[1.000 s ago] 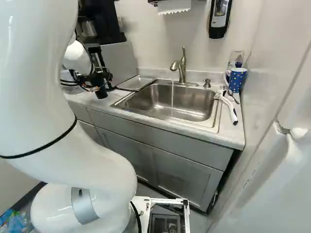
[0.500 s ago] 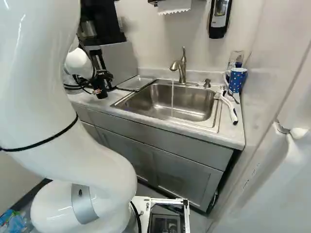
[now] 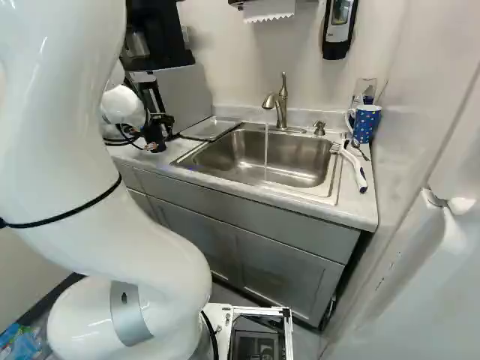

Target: Rinse the cup and place it in the tray

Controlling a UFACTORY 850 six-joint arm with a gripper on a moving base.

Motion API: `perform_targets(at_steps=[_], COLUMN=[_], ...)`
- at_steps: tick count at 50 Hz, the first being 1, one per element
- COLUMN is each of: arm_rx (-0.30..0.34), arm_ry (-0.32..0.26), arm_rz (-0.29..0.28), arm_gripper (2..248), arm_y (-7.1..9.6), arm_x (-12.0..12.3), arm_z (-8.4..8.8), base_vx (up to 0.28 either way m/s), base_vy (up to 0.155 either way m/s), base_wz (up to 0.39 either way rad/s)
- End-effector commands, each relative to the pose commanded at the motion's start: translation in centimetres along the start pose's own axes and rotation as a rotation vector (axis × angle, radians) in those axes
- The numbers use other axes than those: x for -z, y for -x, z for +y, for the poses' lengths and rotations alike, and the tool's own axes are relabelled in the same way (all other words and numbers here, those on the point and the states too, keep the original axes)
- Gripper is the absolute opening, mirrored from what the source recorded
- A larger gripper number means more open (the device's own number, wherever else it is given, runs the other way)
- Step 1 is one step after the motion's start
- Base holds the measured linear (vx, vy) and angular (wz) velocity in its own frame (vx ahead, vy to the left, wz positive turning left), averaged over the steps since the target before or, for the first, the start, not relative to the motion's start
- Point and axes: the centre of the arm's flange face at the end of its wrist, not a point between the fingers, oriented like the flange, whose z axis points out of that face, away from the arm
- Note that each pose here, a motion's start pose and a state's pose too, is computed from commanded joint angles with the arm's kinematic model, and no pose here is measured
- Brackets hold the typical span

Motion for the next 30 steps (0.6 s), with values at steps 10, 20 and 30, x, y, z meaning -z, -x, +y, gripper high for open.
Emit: perform_targets(at_steps=[10,20,30], arm_rx=[0.002,0.003,0.005], arm_ry=[-0.003,-0.006,-0.008], arm_rz=[0.031,0.061,0.092], arm_gripper=[247,247,247], arm_y=[0.7,1.4,2.3], arm_x=[-0.2,-0.1,0.1], arm_z=[-0.2,-0.3,-0.4], base_vx=[0.000,0.000,0.000], base_vy=[0.000,0.000,0.000], base_wz=[0.000,0.000,0.000])
